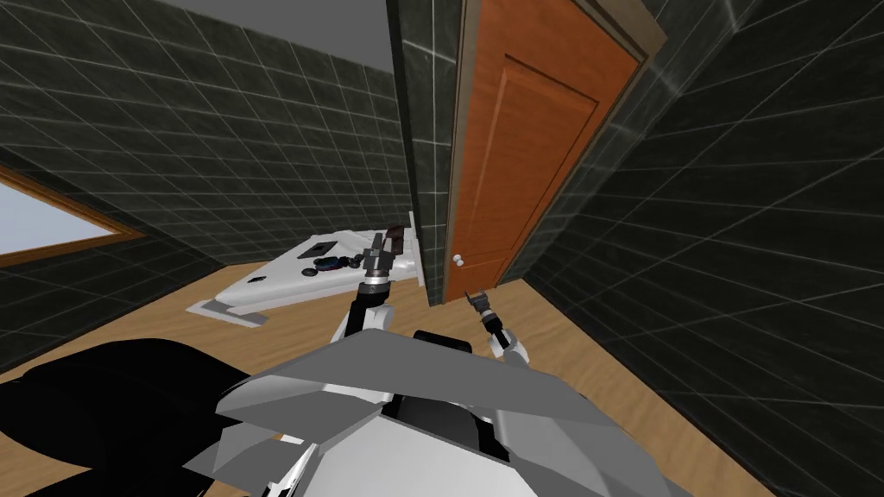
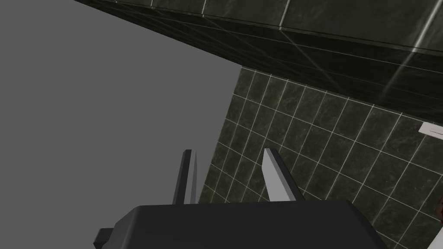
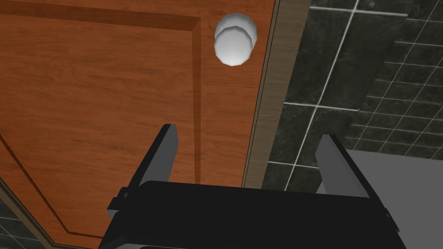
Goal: Pull the door open
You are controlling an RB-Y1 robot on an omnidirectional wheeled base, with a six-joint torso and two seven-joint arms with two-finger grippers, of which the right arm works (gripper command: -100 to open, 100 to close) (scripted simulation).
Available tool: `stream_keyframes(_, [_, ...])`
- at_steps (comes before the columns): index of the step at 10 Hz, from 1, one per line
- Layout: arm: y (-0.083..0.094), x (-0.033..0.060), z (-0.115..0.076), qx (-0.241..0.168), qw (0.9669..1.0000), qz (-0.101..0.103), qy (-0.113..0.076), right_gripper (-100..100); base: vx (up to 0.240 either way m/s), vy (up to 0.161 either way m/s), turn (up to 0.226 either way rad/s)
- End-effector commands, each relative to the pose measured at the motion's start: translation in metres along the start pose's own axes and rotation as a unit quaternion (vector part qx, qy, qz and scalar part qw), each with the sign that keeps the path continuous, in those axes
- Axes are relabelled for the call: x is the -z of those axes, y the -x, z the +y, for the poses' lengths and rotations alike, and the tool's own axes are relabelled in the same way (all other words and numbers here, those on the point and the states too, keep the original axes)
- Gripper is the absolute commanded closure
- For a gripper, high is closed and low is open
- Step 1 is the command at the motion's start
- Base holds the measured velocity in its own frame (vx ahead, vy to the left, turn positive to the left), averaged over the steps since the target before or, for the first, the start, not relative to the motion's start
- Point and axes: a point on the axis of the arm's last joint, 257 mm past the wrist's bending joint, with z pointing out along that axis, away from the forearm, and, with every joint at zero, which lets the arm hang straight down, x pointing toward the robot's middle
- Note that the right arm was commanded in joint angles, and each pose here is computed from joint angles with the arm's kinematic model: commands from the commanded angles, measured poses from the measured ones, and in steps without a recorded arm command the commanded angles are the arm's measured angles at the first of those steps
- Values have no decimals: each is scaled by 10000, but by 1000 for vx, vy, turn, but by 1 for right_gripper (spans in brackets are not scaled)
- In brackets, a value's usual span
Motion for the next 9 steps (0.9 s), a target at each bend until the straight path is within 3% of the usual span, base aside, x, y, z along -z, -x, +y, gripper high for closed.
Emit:
stream_keyframes(1, [-5,34,-160,-23,9998,11,-175,-100,48,90,221])
stream_keyframes(4, [-2,71,-288,-34,9995,5,-325,-100,39,43,118])
stream_keyframes(6, [8,146,-520,-62,9981,-16,-614,-100,73,58,292])
stream_keyframes(9, [14,184,-625,-78,9971,-29,-750,-100,64,42,137])
